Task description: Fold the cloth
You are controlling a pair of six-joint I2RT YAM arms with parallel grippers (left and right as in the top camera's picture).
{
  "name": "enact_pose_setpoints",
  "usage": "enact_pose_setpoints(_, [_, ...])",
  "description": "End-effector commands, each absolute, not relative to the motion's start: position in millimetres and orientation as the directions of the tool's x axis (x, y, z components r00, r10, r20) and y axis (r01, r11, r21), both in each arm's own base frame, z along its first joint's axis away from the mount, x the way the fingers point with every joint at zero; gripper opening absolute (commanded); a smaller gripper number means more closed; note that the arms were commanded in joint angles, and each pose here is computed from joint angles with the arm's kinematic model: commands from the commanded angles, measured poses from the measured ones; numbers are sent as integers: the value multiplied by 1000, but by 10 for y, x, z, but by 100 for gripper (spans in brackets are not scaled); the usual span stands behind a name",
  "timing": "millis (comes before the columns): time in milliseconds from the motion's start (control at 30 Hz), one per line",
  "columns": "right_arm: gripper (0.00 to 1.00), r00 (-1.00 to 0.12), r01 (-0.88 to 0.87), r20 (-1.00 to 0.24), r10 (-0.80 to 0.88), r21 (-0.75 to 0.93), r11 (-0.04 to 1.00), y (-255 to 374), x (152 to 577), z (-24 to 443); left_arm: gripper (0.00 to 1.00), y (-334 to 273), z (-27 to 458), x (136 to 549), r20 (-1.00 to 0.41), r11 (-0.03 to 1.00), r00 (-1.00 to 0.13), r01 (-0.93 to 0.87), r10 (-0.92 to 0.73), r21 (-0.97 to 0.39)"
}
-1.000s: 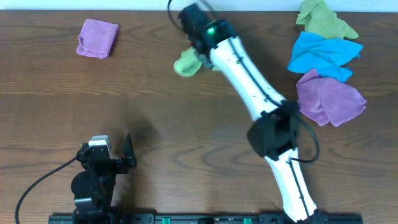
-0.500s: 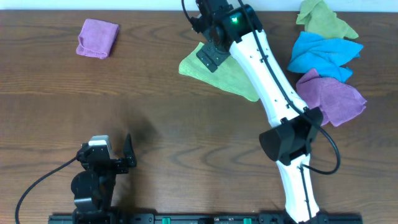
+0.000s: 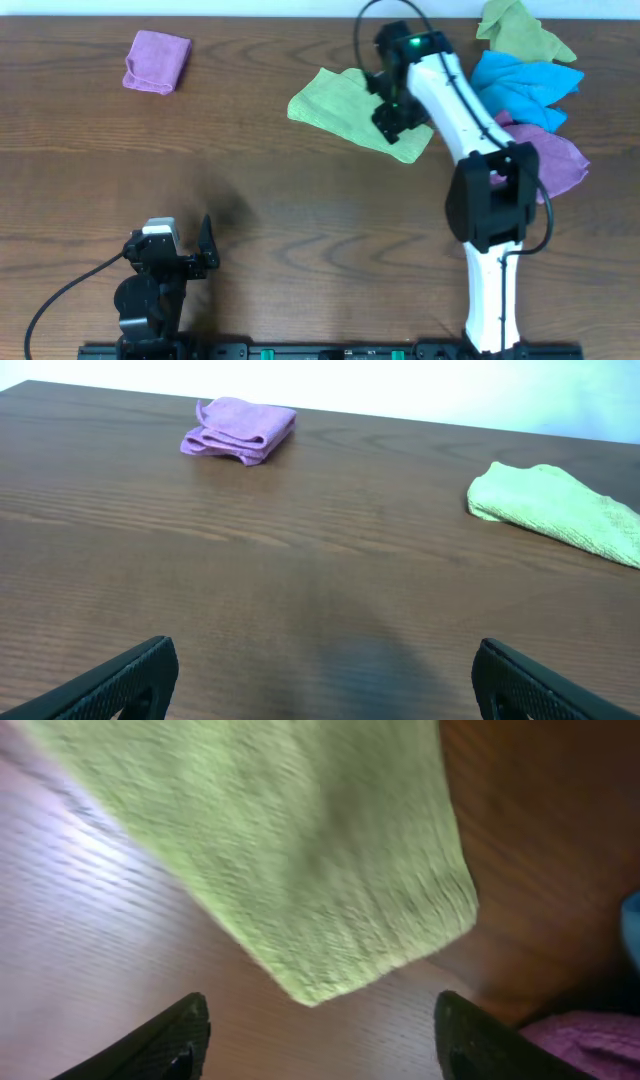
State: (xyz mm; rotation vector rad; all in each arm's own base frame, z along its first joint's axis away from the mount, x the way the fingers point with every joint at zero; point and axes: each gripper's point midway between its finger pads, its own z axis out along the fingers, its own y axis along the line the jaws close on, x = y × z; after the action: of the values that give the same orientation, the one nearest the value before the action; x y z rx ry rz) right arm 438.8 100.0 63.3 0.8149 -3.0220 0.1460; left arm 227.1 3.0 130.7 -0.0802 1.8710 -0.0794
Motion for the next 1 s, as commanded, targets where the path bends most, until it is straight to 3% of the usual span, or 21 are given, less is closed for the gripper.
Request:
enact_pose_setpoints(0, [68, -897, -441, -13, -441, 82, 894, 980, 4392, 611, 96, 36, 1202, 2267, -942, 994, -317, -23, -110, -109])
enact_pose_setpoints(133, [66, -923, -380, -63, -379, 296, 876, 965, 4389, 608, 95, 36, 1203, 2268, -942, 994, -317, -23, -110, -109])
enact_pose_setpoints(400, [65, -970, -234, -60, -234, 484, 844, 703, 4326, 418, 95, 36, 1202, 2267, -942, 994, -317, -23, -110, -109])
enact_pose_setpoints(700, [63, -986, -166, -67, -152, 477, 863, 621, 4381, 148, 95, 37, 1202, 2267, -942, 994, -317, -24, -110, -109])
enact_pose_setpoints(967, [60, -993, -106, -92, -77, 372, 922, 441, 4564, 57, 95, 36, 1202, 2267, -942, 994, -317, -23, -110, -109])
